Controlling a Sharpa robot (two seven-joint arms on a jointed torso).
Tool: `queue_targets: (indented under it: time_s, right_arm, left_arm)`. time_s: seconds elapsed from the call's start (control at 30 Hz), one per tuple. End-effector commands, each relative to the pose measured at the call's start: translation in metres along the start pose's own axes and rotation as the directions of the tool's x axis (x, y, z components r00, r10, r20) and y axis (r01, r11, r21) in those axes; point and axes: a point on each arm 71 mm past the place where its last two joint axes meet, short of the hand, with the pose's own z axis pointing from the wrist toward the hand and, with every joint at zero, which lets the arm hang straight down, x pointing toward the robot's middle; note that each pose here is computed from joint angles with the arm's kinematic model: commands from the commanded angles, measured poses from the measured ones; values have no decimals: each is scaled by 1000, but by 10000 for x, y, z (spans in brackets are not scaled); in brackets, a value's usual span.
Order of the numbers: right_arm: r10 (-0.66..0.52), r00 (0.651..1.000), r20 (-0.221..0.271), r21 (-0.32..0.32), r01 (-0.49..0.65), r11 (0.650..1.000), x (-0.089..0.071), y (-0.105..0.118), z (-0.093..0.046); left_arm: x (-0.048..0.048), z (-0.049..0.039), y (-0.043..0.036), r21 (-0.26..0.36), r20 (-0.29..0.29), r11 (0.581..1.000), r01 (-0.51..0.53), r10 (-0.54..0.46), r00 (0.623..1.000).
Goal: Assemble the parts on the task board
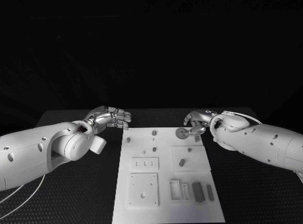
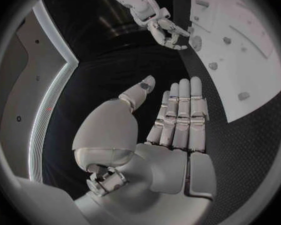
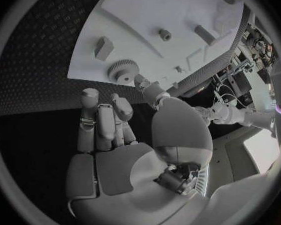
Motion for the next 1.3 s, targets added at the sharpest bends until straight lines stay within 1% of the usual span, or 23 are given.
queue_targets:
  time_s: [0.03, 0.2, 0.33, 0.9, 1.13, 1.3]
  right_arm:
    - [-2, 1000, -20, -24, 1, 1000, 46, 35, 22]
    - [-9, 1000, -14, -21, 9, 1000, 78, 49, 72]
    - [-13, 1000, -19, -16, 13, 1000, 101, 32, 98]
    - [-22, 999, -34, -25, 21, 999, 191, 57, 112]
    - [-23, 999, -47, -21, 22, 1000, 225, 47, 121]
    - [-34, 998, -46, -18, 33, 999, 250, 48, 131]
  left_arm:
    - [35, 13, -22, 16, -24, 1000, 5, -5, 1000]
    - [51, 17, -25, 16, -28, 1000, 6, -5, 1000]
    - [65, 19, -27, 16, -33, 1000, 7, -6, 999]
    - [66, 11, -25, 13, -34, 1000, 7, -7, 999]
    - [63, 10, -24, 13, -34, 1000, 7, -7, 999]
    - [63, 5, -25, 12, -34, 1000, 7, -7, 999]
